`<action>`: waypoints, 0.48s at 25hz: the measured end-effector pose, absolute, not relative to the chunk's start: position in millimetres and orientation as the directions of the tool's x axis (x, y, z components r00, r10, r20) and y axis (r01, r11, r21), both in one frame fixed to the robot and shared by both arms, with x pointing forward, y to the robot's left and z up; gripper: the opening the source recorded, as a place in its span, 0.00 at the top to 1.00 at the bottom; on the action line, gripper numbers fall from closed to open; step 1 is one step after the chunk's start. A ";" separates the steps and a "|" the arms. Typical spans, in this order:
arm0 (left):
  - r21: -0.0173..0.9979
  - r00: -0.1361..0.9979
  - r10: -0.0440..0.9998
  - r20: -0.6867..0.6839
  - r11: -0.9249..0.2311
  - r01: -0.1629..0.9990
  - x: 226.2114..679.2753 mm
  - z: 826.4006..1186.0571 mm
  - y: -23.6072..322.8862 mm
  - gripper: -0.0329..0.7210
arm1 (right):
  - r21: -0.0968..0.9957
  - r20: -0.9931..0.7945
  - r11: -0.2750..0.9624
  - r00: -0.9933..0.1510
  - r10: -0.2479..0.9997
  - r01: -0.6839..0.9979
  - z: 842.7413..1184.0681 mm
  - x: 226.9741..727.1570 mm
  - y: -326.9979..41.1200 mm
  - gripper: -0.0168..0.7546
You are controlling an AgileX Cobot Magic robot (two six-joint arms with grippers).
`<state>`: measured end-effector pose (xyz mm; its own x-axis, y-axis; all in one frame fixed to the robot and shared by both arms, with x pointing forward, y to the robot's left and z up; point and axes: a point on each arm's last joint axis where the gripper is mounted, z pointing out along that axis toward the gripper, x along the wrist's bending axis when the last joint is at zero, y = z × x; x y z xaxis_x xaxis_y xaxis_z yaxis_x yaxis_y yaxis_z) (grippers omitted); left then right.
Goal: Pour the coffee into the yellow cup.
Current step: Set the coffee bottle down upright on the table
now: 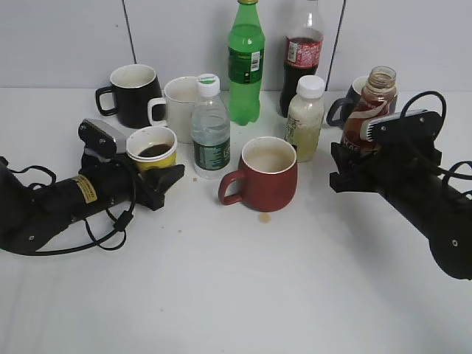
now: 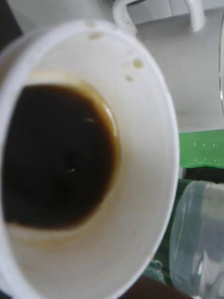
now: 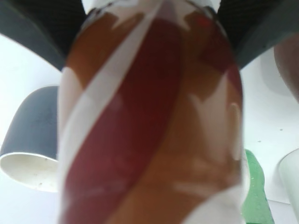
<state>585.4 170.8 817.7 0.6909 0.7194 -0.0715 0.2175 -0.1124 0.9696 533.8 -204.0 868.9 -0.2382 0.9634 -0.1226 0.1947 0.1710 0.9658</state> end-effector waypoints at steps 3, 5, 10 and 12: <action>0.969 0.685 0.725 -0.073 -0.111 0.220 585.8 817.6 171.3 0.26 | 0.966 -0.123 0.171 -0.238 0.963 0.195 868.9 533.8 -204.0 0.31; 0.969 0.683 0.727 -0.074 -0.110 0.222 585.9 817.2 171.5 0.21 | 0.966 -0.123 0.171 -0.238 0.963 0.195 868.9 533.8 -204.0 0.31; 0.966 0.679 0.730 -0.079 -0.112 0.232 584.4 815.1 172.2 0.16 | 0.963 -0.124 0.175 -0.239 0.963 0.207 862.7 534.5 -203.8 0.31; 0.965 0.679 0.730 -0.082 -0.113 0.239 582.0 814.8 172.8 0.16 | 0.956 -0.126 0.183 -0.242 0.962 0.228 855.5 533.7 -204.1 0.31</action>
<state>582.0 172.8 814.8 0.6785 0.7299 -0.0823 0.2386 -0.1131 0.9645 533.7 -204.1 855.5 -0.2423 0.9620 -0.1262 0.2283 0.1830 0.9562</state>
